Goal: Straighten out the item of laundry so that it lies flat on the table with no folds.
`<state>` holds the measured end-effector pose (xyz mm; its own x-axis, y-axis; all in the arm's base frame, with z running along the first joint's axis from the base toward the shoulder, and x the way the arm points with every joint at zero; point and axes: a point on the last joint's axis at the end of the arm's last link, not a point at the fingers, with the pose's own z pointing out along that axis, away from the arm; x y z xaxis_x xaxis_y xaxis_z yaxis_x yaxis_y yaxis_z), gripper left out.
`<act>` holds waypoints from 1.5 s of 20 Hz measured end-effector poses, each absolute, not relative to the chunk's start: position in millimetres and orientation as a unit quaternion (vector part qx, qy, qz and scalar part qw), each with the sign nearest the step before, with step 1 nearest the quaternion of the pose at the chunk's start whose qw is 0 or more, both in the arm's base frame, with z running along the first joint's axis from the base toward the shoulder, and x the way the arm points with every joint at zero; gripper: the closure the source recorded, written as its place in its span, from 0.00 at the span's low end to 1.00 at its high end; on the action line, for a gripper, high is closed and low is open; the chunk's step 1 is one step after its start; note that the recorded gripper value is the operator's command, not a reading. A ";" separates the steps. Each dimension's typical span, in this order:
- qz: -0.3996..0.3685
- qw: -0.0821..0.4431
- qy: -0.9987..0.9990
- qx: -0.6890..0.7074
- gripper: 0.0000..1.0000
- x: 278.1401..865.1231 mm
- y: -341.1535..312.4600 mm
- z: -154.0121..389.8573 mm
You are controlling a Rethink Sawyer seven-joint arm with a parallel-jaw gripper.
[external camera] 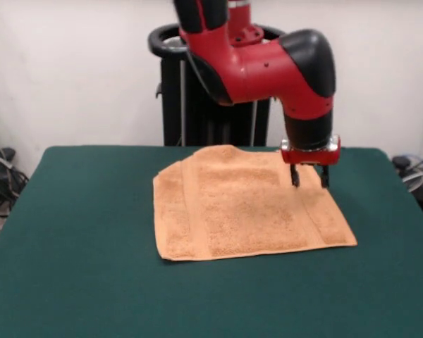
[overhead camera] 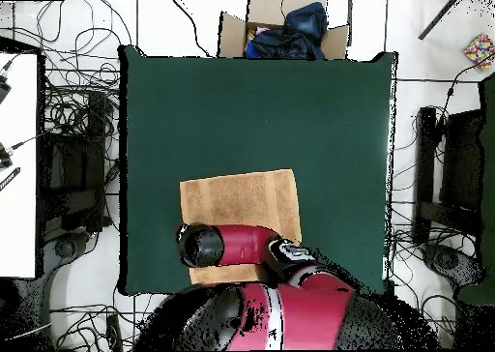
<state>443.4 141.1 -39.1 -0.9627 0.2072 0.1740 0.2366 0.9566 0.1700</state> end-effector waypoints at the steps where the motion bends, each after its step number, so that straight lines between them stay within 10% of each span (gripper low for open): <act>1: -0.075 0.074 -0.990 -0.096 0.00 440.4 142.0 -35.2; 30: 0.062 -0.036 -0.997 -0.027 0.00 480.7 86.3 29.2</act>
<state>480.7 86.3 29.2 -0.9960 0.0501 -0.0744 0.0590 0.9907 -0.1226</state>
